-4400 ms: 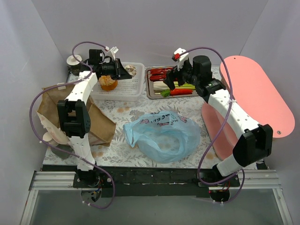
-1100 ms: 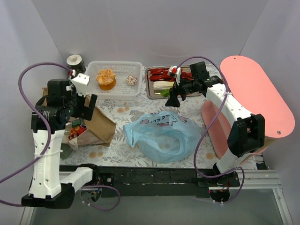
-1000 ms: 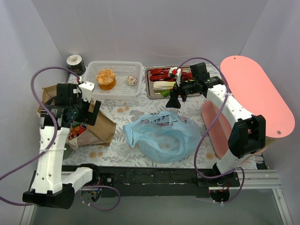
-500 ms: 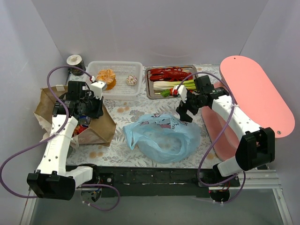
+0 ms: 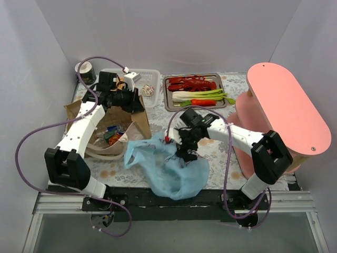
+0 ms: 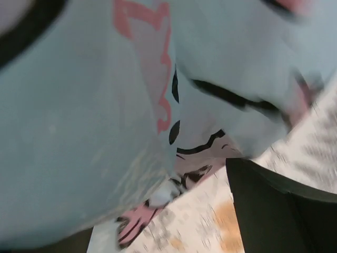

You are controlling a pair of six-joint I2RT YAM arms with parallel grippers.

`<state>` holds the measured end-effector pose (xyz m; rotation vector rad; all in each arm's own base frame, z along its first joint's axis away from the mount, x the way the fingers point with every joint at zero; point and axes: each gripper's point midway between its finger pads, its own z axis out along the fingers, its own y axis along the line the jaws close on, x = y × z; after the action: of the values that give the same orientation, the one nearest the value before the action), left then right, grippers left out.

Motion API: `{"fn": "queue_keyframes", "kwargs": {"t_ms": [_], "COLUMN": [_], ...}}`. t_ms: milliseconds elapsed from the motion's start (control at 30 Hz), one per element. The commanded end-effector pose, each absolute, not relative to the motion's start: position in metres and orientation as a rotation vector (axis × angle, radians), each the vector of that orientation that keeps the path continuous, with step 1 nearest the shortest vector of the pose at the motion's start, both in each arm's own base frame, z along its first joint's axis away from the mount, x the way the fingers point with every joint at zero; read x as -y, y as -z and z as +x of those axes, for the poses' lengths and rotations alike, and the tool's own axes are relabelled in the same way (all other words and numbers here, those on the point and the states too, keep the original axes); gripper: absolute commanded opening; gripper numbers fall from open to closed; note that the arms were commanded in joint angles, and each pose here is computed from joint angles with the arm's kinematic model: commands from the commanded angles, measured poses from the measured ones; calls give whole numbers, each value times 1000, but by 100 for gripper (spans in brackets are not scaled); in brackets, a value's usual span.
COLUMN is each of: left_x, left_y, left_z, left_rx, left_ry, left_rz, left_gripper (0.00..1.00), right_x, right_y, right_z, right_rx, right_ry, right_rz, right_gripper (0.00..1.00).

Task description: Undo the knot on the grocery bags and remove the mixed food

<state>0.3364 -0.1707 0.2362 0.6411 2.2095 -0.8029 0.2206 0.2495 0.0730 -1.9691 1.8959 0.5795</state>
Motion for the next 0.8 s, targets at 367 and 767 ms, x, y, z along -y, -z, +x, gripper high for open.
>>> {"fn": "queue_keyframes", "kwargs": {"t_ms": [367,767], "left_x": [296,310], "left_y": [-306,-363], "left_z": [344,372], "left_rx": [-1871,-1811], "left_ry": [1061,917], "left_rz": [956,887], "left_gripper": [0,76], "right_x": [-302,-338], "right_y": [-113,-153], "right_z": [139,147], "right_rx": [-1551,-1363], "right_ry": [-898,-1032], "right_rz": [-2131,-2165], "right_gripper": [98,98]}}
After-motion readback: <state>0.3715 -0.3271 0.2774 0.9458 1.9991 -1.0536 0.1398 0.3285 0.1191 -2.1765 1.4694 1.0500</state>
